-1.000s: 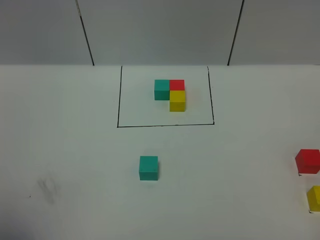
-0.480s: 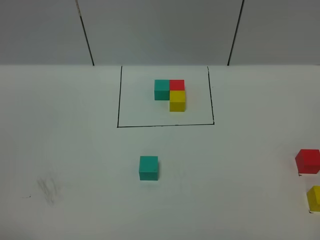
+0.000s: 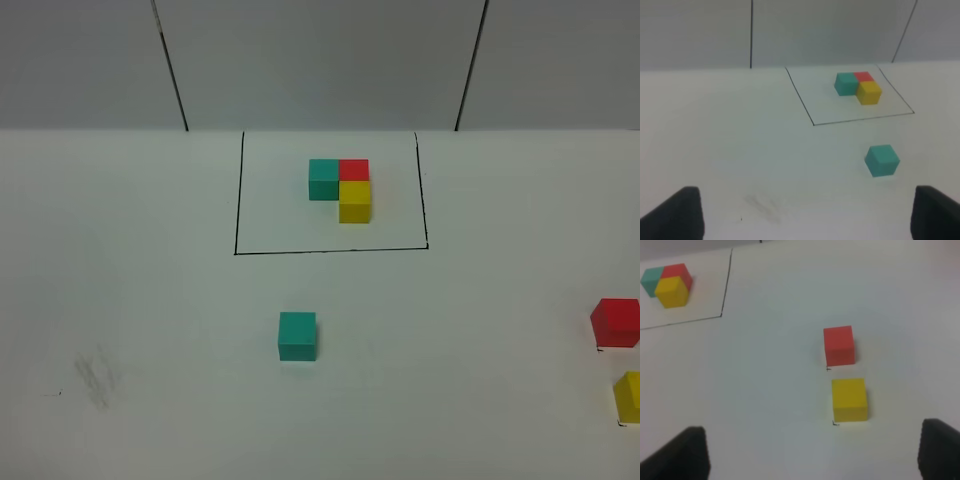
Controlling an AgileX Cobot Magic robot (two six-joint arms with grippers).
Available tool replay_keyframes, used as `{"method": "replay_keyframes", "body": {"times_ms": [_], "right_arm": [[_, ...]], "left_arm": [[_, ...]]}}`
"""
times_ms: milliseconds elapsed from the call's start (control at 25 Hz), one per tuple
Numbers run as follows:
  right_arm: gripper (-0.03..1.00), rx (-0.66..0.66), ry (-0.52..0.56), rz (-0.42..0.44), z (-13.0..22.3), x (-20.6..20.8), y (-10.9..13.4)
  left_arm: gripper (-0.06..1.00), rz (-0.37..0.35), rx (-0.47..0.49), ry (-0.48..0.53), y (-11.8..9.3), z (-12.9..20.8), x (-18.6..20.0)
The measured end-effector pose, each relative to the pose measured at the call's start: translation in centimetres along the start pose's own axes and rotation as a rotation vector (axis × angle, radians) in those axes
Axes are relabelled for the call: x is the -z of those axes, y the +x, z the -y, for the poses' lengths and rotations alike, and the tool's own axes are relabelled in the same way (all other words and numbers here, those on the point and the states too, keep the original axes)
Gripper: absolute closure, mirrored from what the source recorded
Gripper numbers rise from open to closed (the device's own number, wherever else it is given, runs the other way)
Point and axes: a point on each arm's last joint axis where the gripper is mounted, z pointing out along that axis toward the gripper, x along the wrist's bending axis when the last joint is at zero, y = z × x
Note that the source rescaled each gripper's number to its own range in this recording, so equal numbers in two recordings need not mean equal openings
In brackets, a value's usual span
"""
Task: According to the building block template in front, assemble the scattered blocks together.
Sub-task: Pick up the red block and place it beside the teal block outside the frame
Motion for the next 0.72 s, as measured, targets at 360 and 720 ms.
{"method": "replay_keyframes", "body": {"times_ms": [360,720], "right_arm": [[0.26,0.000,0.000,0.000,0.0,0.0,0.0],[0.26,0.000,0.000,0.000,0.0,0.0,0.0]], "left_arm": [[0.07,-0.159,-0.051,0.034,-1.3,0.6,0.0],[0.10,-0.294,-0.025,0.163,-0.9,3.3,-2.4]]}}
